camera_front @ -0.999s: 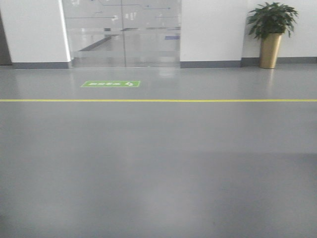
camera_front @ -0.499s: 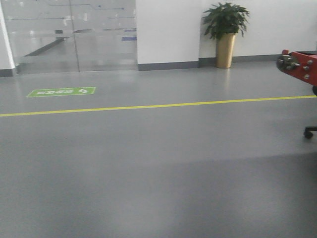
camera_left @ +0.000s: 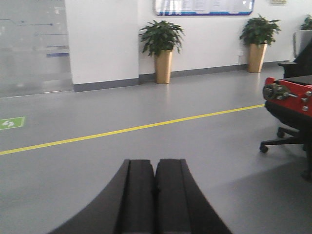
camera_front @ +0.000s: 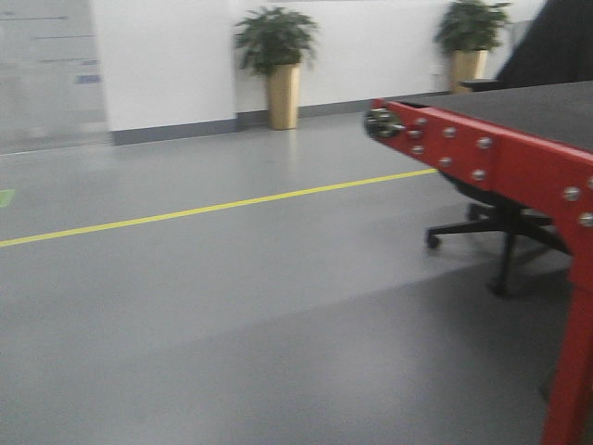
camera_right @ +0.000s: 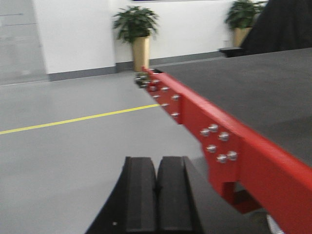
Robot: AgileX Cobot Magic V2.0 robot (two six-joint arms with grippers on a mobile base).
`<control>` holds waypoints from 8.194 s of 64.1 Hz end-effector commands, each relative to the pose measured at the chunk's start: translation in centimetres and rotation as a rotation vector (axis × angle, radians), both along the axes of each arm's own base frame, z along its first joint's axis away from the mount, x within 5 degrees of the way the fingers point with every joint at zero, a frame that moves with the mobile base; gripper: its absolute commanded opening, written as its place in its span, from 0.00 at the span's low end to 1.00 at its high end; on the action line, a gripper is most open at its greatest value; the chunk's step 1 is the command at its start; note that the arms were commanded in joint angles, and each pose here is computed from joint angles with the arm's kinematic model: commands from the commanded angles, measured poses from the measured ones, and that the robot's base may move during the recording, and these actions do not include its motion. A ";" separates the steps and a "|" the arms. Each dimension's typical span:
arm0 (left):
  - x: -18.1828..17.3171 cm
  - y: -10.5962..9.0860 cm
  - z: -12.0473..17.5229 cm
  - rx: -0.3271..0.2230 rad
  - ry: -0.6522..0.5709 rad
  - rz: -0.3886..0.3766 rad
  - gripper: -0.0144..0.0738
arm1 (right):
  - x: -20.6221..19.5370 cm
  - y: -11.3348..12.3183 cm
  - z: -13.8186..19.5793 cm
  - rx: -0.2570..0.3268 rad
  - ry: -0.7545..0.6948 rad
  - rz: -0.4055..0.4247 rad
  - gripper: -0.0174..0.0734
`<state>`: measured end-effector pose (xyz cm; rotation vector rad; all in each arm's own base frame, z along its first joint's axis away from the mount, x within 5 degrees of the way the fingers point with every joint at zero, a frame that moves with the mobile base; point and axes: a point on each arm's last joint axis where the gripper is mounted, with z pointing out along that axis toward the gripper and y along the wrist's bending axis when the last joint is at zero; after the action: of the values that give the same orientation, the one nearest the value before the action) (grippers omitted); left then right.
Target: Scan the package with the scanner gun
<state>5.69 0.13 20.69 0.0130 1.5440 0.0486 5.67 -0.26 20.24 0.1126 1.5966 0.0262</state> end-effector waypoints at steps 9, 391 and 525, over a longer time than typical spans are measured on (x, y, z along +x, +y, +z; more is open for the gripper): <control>-0.1 0.0 0.3 0.002 -0.025 -0.005 0.04 | 0.0 0.0 0.2 -0.007 -0.021 -0.006 0.02; 32.5 2.7 11.2 0.022 1.237 -0.010 0.77 | 4.5 0.2 14.2 0.003 -0.066 0.049 0.81; 29.3 -4.6 17.9 -0.467 1.030 -0.459 0.04 | 15.6 3.3 0.1 0.072 0.118 0.066 0.81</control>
<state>35.31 -4.04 37.77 0.0153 2.5419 -0.7680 20.76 3.09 20.69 0.1138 1.7636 0.1529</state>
